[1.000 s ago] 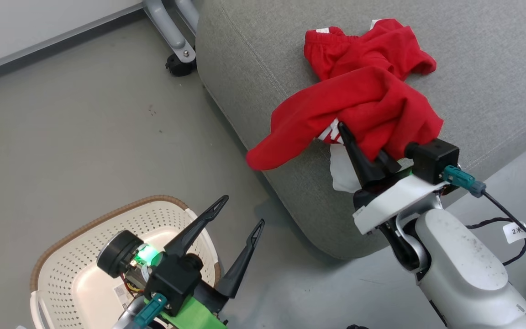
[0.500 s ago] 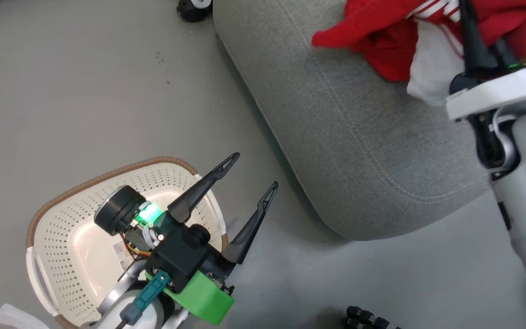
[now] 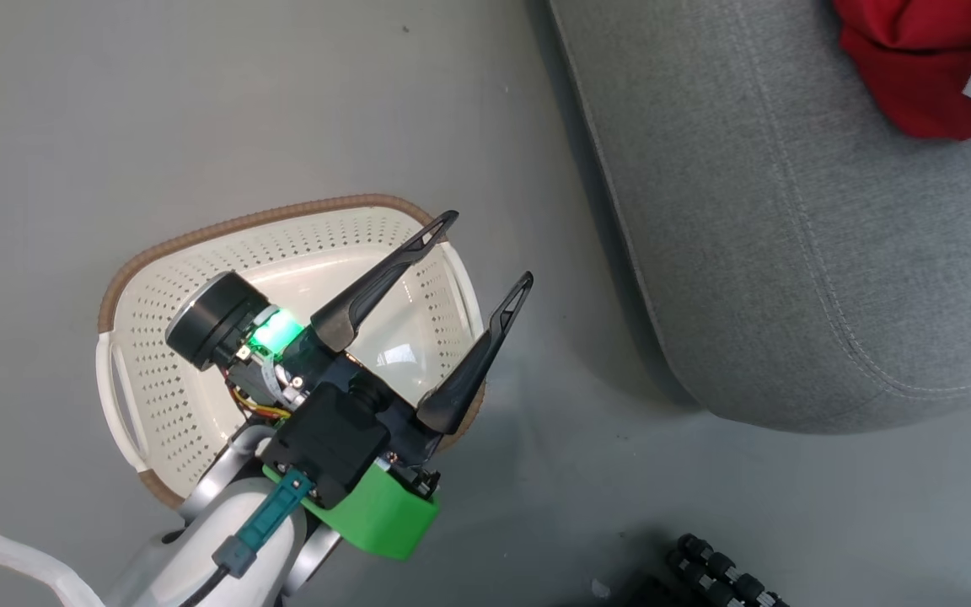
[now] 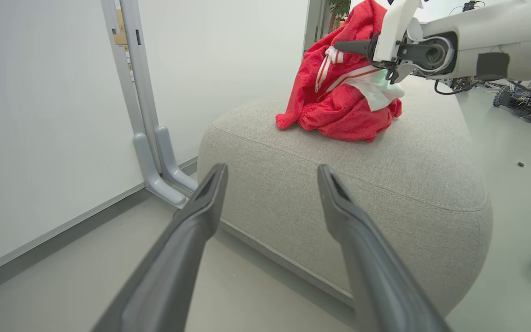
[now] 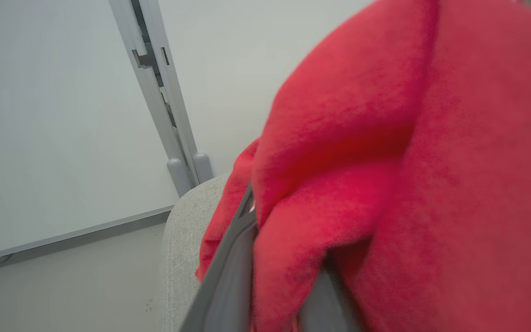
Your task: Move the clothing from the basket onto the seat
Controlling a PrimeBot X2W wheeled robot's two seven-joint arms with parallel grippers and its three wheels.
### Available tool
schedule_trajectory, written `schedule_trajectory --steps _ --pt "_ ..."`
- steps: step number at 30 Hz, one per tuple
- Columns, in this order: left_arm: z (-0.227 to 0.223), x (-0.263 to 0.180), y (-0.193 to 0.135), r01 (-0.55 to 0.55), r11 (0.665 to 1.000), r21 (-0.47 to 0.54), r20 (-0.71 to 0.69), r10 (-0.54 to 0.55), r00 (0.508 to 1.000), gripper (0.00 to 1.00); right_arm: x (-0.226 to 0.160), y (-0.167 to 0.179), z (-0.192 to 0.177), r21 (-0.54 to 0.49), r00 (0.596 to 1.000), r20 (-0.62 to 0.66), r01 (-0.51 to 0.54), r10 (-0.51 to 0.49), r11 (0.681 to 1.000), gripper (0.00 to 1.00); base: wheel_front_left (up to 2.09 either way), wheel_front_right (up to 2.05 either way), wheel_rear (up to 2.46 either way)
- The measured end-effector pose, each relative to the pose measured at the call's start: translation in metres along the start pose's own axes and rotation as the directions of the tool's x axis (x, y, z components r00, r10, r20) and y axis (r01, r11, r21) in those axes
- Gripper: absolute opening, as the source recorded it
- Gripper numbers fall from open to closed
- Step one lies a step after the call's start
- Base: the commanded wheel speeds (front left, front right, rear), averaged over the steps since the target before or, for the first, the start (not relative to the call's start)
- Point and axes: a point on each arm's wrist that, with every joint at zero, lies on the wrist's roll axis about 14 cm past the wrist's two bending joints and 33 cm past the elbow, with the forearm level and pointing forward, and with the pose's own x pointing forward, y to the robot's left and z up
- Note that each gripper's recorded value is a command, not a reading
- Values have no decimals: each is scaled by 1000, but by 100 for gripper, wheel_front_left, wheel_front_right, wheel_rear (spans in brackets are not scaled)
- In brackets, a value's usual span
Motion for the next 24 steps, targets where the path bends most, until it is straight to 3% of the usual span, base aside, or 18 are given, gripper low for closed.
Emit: schedule_trajectory --steps 1,2,3,4,9,16,24 --pt "-4 -2 4 -9 1000 -4 -7 9 1000 100 2 0 -12 8 1000 -22 9 -8 1000 21 0 0 0" --pt "-9 -4 7 -19 1000 -6 -15 19 1000 100 3 1 -24 16 999 -45 12 -12 1000 59 0 0 0" --pt "-13 -6 9 -26 1000 -9 -25 26 999 100 4 4 -34 21 998 -63 13 -12 1000 90 0 0 0" --pt "-17 -8 12 -35 999 -12 -32 35 999 100 5 6 -44 26 997 -80 14 -12 1000 100 0 0 0" --pt "-29 -15 21 -70 997 -19 -59 69 996 100 -1 11 -75 60 991 -129 36 -28 998 100 0 0 0" --pt "-18 -14 23 -96 995 11 -36 96 995 100 -34 2 -63 22 996 -72 62 -60 998 100 0 0 0" --pt "0 -22 28 -185 983 9 0 185 983 100 -80 25 -46 -8 1000 -17 27 -27 1000 100 0 0 0"
